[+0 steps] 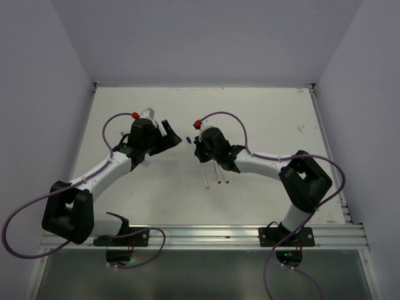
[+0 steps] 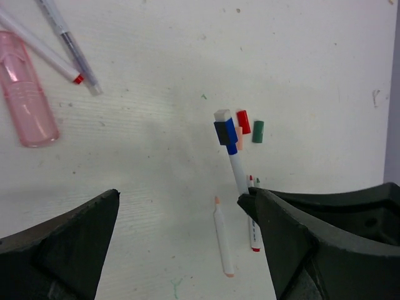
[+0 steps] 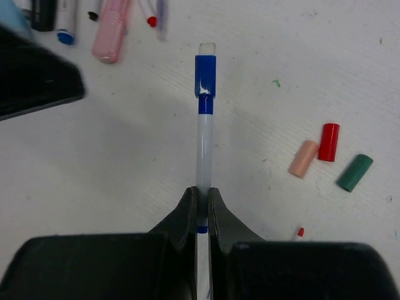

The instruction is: Open the pen caps

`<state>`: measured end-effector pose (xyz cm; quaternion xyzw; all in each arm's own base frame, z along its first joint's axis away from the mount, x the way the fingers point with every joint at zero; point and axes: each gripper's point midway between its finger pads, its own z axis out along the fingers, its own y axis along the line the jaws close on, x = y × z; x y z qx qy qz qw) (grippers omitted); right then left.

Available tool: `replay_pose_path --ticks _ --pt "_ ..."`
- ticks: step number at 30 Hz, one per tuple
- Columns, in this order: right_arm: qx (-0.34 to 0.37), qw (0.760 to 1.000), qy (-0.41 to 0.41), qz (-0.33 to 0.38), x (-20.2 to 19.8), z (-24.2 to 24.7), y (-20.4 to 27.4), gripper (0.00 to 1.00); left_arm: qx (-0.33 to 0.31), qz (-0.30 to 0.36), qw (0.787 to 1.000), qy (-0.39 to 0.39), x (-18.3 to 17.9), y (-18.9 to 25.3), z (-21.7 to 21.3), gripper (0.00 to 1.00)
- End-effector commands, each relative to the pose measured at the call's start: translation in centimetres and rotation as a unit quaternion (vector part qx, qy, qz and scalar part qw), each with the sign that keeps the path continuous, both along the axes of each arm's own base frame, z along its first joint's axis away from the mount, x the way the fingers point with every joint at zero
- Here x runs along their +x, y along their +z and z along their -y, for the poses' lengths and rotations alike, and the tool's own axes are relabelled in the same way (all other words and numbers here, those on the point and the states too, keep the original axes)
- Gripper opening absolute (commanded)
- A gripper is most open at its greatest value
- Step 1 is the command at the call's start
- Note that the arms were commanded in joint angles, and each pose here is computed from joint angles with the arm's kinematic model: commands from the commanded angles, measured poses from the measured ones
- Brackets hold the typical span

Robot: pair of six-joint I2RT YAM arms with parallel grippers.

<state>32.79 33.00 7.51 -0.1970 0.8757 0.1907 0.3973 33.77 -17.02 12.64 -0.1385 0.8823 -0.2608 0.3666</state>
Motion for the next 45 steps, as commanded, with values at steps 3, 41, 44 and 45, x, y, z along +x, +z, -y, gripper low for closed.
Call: replay_pose_path --ticks 3,41,44,45 --pt "0.100 0.994 0.016 0.046 -1.8 -1.7 6.0 0.00 -0.081 0.035 0.995 -0.037 1.2 2.5 3.4 0.91" --pt "0.160 0.985 0.030 0.065 -4.9 -2.2 8.4 0.00 -0.126 0.053 0.990 -0.022 2.0 4.3 6.7 0.09" --pt "0.162 0.984 0.033 0.062 -5.0 -2.3 8.3 0.00 -0.126 0.055 0.990 -0.023 2.0 4.4 6.6 0.00" --pt "0.162 0.984 0.032 0.064 -4.9 -2.3 8.3 0.07 -0.124 0.059 0.990 -0.025 1.9 4.6 6.6 0.00"
